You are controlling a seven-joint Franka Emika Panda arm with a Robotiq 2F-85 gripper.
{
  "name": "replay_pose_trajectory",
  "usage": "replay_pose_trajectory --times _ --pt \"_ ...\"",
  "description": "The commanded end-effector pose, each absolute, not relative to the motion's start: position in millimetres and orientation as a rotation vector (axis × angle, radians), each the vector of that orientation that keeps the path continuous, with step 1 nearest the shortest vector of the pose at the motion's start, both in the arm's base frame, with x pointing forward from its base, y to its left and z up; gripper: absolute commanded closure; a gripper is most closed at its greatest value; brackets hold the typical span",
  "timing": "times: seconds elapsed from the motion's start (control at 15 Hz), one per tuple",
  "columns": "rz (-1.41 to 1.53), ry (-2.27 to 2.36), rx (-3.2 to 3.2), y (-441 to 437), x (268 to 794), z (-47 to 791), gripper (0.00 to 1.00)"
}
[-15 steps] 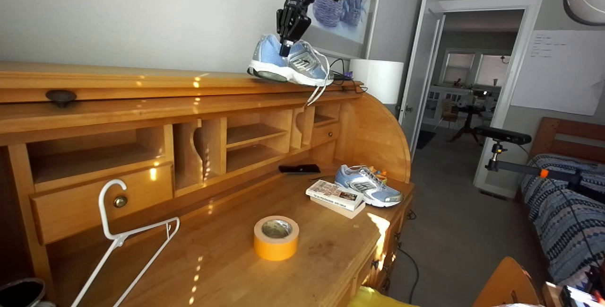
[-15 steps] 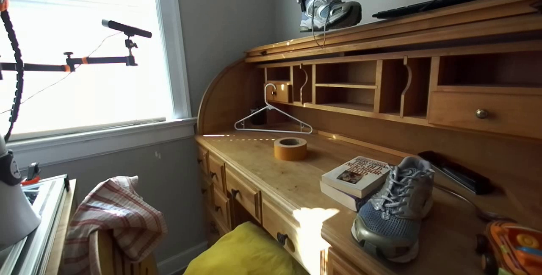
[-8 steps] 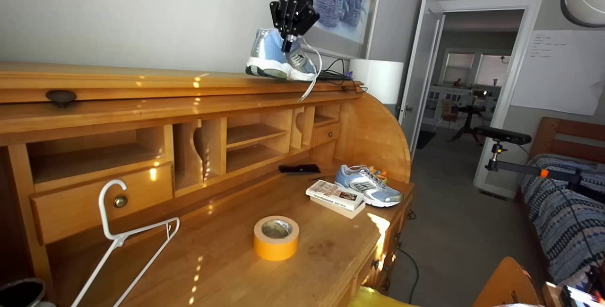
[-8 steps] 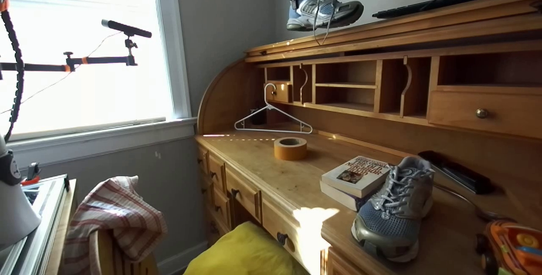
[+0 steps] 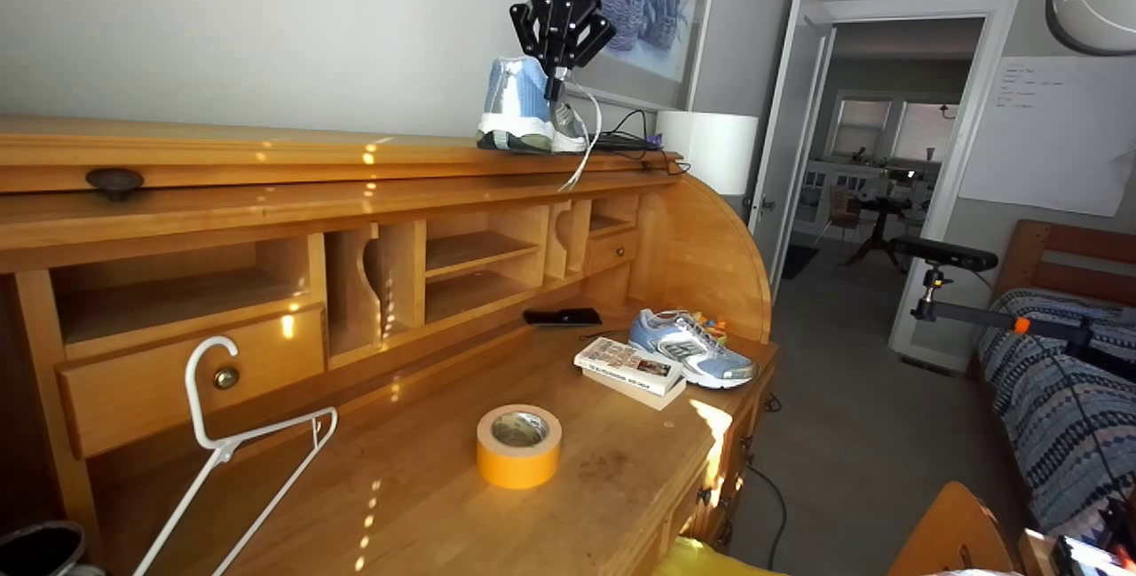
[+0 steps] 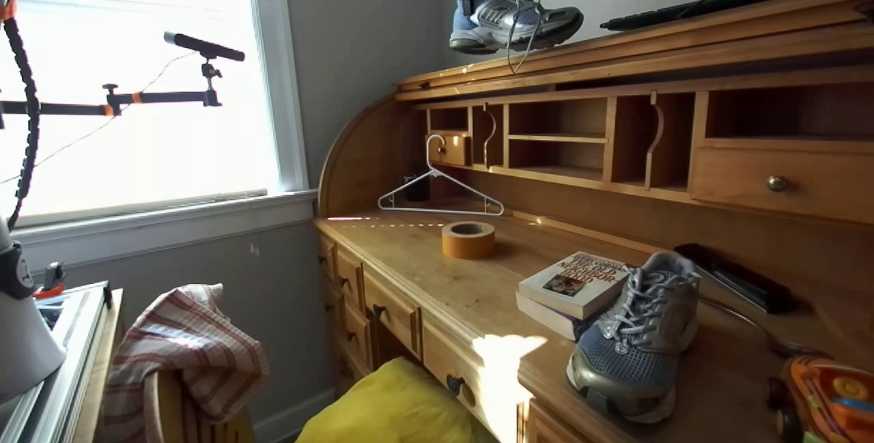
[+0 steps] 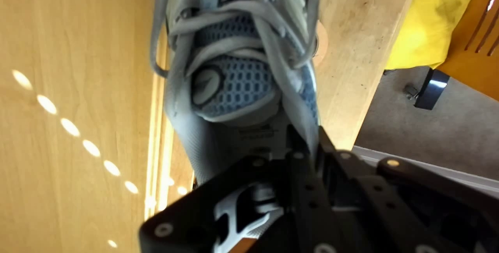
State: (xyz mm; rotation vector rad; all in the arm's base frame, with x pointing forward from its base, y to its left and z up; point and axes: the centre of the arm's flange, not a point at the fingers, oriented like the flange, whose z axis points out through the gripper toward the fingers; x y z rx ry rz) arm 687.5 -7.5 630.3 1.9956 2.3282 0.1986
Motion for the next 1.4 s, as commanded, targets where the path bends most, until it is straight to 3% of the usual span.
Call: replay_pose_trajectory --times 0.0,0.2,0.27,1.33 --pt "0.198 2.328 1.996 -7 688 630 0.91" --pt "0.198 2.328 1.996 -7 688 630 0.91" --pt "0.198 2.328 1.996 -7 688 630 0.98" --pt "0.063 2.781 1.212 -18 692 646 0.98"
